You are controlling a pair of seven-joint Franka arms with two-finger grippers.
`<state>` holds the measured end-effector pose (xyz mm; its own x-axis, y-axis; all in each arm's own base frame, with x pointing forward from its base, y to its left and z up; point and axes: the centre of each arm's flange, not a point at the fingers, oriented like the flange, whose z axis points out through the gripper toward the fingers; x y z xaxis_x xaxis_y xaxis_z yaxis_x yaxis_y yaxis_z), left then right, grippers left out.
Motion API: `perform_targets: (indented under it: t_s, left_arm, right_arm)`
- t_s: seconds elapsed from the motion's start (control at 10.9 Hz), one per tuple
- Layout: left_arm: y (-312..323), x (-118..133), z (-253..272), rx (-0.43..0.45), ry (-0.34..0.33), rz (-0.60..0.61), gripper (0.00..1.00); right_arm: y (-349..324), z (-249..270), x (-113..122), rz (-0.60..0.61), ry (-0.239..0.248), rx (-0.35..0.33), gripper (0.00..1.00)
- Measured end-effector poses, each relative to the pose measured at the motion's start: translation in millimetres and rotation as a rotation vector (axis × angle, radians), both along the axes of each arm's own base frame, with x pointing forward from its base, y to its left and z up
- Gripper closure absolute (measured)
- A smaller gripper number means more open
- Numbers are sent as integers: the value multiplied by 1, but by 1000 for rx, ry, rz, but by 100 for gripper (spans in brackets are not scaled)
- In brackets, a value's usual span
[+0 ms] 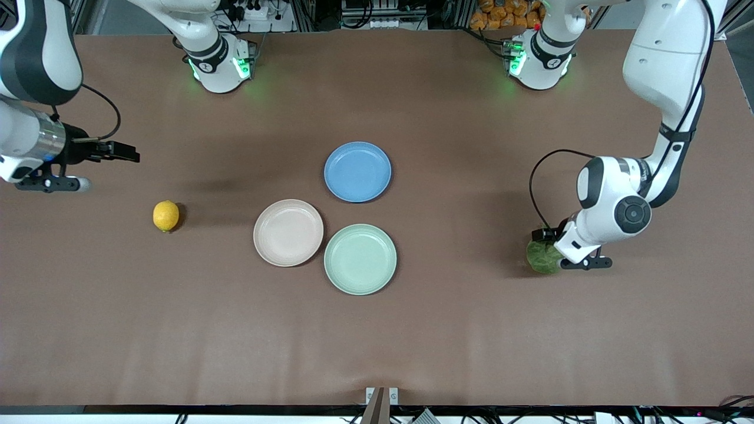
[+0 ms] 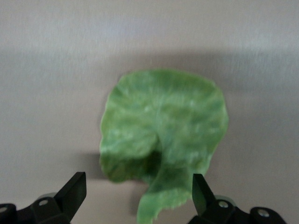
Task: Place lemon and lettuce in plates
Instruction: 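Reach the left gripper to the lettuce while the right gripper reaches the lemon, then grasp the lettuce with the left gripper while the right gripper grasps the lemon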
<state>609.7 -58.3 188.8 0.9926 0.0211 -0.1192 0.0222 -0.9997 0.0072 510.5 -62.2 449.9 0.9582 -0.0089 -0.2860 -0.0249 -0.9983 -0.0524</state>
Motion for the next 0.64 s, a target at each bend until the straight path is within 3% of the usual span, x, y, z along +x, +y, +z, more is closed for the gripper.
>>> perform_targets:
  t_s: [0.27,0.64]
  left_arm:
    - [-1,17,-4,-4,-19,2,0]
    - [-8,29,-19,-8,-29,-4,0]
  right_arm:
    - [-2,-40,1,34,18,15,0]
    - [-2,-70,0,38,4,15,0]
